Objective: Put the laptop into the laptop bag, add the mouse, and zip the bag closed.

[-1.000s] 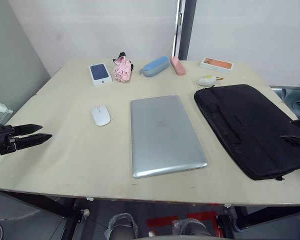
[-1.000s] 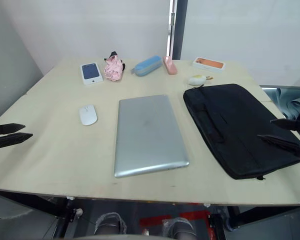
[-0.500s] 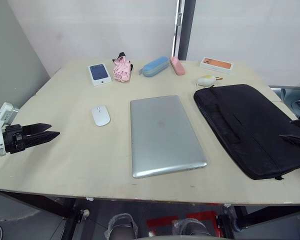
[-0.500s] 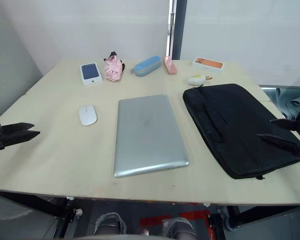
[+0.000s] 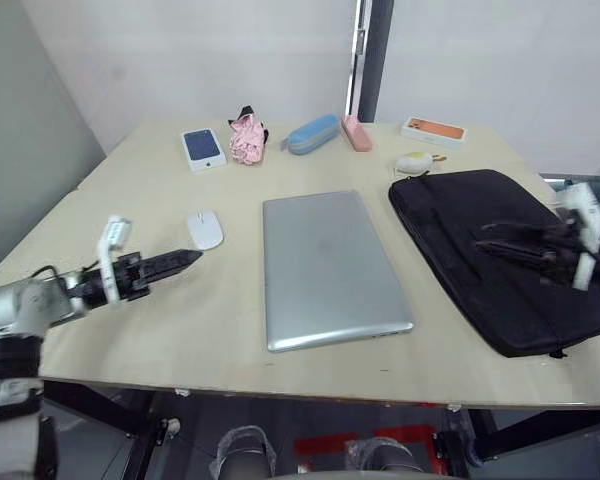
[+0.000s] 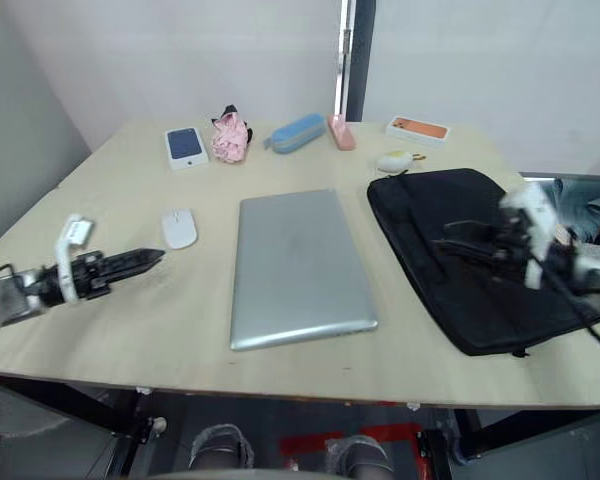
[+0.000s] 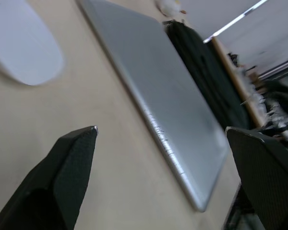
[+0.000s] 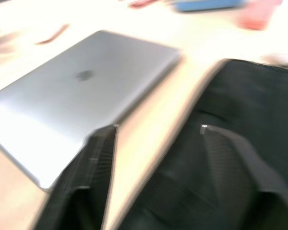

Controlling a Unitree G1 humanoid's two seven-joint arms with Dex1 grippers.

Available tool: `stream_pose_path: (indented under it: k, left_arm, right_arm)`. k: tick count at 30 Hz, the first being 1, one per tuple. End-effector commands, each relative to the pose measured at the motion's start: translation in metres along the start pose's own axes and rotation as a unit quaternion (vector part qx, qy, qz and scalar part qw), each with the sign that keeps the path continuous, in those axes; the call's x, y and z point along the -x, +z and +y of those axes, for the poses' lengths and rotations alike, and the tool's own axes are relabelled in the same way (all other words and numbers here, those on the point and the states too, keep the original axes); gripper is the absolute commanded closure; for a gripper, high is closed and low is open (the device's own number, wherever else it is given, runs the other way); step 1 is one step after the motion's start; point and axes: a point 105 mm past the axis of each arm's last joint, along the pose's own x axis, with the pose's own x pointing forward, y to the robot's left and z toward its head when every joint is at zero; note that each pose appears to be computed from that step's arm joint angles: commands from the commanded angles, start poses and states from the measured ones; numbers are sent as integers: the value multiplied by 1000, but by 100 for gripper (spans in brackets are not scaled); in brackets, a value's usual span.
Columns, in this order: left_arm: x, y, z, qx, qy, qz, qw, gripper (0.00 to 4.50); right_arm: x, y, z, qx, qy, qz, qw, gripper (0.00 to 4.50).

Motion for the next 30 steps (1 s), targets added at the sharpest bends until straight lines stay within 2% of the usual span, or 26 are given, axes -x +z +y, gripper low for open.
stream_pose_path:
  k: [1, 4, 5, 10, 14, 22, 30]
  left_arm:
    - [-22, -5, 0, 68, -8, 15, 998, 0]
    - [-41, -21, 16, 107, 28, 45, 993, 0]
    - [-46, -25, 20, 112, 38, 52, 992, 0]
    - [-65, -25, 30, 142, 55, 59, 987, 0]
    - [-76, -28, 36, 149, 69, 75, 984, 0]
    - [-102, -36, 34, 154, 51, 92, 982, 0]
    - [-111, -47, 32, 149, 35, 113, 982, 0]
  right_arm:
    - [-24, 5, 7, 58, 18, 2, 998, 326]
    - [-47, 1, 7, 81, 22, 7, 996, 428]
    - [-55, -1, 6, 93, 19, 12, 995, 448]
    - [-102, -17, -28, 138, -81, 45, 986, 448]
    - [-126, -31, -26, 144, -67, 66, 985, 448]
    - [-163, -59, -16, 186, -51, 139, 971, 448]
    - [-192, -48, 14, 197, 9, 116, 973, 448]
